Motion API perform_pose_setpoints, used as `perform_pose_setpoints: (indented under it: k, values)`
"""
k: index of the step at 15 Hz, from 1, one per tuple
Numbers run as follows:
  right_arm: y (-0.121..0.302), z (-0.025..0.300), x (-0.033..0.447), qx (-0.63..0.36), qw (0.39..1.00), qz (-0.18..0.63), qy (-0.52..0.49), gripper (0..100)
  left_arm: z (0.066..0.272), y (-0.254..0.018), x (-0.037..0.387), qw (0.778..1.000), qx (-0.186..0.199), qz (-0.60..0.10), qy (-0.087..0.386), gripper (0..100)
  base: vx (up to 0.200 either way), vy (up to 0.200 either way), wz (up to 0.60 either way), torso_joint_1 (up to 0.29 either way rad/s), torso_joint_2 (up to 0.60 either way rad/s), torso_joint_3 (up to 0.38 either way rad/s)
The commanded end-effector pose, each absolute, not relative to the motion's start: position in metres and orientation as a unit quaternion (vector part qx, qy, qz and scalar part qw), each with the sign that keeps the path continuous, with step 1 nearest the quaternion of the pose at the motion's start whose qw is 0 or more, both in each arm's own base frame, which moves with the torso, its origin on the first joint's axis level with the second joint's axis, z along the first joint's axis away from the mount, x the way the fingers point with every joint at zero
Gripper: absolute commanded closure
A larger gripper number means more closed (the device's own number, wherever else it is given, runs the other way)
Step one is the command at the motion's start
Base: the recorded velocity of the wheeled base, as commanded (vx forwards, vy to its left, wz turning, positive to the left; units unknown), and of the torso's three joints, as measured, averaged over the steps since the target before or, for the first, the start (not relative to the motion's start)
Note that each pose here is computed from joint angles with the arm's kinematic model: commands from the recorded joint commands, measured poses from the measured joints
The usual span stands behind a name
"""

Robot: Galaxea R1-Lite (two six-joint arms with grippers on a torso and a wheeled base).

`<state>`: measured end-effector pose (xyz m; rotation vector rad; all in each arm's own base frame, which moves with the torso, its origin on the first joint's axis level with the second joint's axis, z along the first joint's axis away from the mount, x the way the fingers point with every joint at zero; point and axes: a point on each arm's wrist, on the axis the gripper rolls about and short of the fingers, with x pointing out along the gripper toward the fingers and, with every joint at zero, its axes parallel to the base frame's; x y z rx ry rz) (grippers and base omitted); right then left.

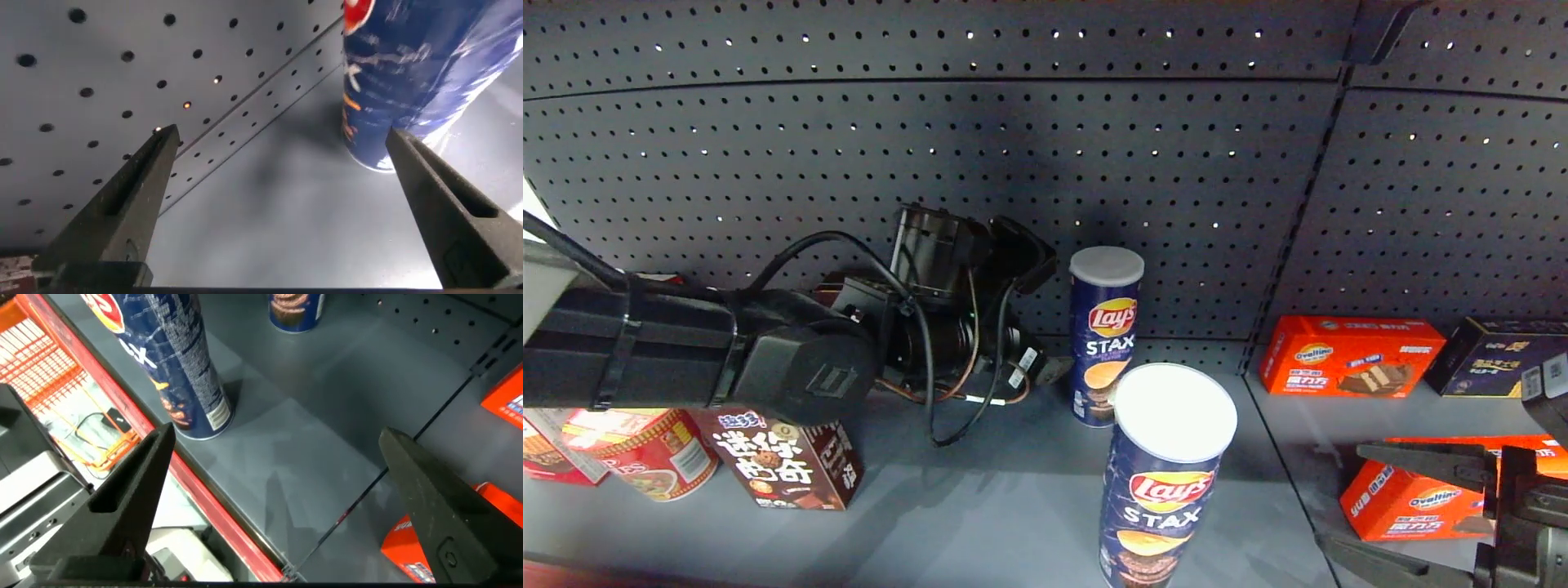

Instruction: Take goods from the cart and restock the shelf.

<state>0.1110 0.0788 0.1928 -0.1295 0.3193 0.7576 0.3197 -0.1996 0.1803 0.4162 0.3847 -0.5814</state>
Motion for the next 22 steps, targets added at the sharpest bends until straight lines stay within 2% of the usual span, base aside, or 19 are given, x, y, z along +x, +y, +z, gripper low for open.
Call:
perform_pose_setpoints:
  k: [1, 16, 18, 22]
  values:
    - [0.079, 0.193, 0.111, -0.063, 0.914, 0.369, 0.155, 0, 0.176, -0.202, 0.322, 0.917, 0.204, -0.283, 0.192, 0, 0.0, 0.0, 0.0, 0.0, 0.0, 0.0]
    - [0.08, 0.193, 0.111, -0.066, 0.913, 0.372, 0.154, 0, 0.162, -0.209, 0.332, 0.913, 0.206, -0.287, 0.204, 0, 0.0, 0.0, 0.0, 0.0, 0.0, 0.0]
    - [0.082, 0.191, 0.114, -0.068, 0.911, 0.373, 0.161, 0, 0.165, -0.21, 0.328, 0.914, 0.205, -0.288, 0.198, 0, 0.0, 0.0, 0.0, 0.0, 0.0, 0.0]
    - [0.095, 0.183, 0.119, -0.088, 0.902, 0.379, 0.186, 0, 0.18, -0.194, 0.304, 0.917, 0.202, -0.286, 0.191, 0, 0.0, 0.0, 0.0, 0.0, 0.0, 0.0]
